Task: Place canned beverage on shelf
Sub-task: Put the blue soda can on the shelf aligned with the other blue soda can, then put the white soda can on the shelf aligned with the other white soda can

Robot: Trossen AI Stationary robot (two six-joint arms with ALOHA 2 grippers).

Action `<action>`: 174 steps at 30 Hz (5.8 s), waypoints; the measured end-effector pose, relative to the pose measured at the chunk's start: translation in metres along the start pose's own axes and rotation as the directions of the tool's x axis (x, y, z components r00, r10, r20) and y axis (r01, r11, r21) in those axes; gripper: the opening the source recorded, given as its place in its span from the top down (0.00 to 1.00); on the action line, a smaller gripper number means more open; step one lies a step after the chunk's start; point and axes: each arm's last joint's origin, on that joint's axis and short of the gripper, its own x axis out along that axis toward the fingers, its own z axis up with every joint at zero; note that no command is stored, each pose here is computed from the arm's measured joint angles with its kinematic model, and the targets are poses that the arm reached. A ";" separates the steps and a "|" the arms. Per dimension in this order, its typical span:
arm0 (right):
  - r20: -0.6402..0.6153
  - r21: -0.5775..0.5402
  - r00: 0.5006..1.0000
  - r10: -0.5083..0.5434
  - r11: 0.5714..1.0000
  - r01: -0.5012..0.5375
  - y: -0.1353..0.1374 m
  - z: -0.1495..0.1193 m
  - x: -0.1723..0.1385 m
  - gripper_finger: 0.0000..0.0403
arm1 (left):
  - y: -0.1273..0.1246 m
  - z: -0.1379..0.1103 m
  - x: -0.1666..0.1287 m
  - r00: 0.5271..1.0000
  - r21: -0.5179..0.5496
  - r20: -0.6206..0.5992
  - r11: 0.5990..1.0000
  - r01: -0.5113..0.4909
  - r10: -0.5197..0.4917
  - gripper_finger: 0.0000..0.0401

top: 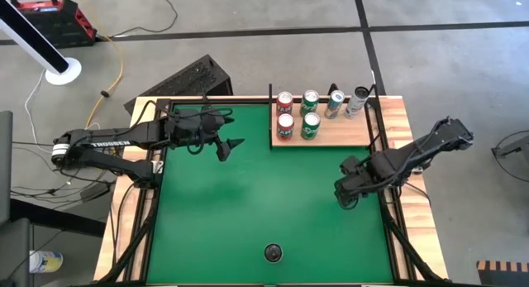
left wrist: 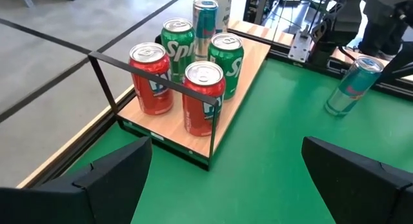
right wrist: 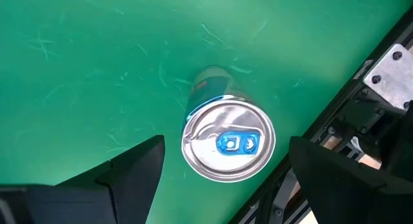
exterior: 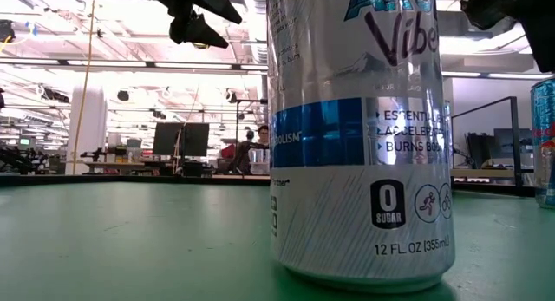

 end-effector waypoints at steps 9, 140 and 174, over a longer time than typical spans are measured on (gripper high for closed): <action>0.000 -0.046 1.000 -0.003 0.999 0.003 0.000 0.001 0.003 0.12 | 0.000 0.000 0.000 1.000 -0.021 0.001 1.000 -0.005 0.005 0.04; 0.105 -0.696 0.990 -0.094 0.704 0.141 -0.109 0.217 -0.002 0.13 | 0.005 0.001 0.000 0.984 -0.143 0.030 0.975 -0.167 0.173 0.04; 0.148 -0.505 0.940 0.306 0.841 -0.194 -0.022 0.145 -0.105 0.13 | -0.016 -0.003 -0.003 0.985 -0.099 -0.029 0.981 0.165 -0.169 0.04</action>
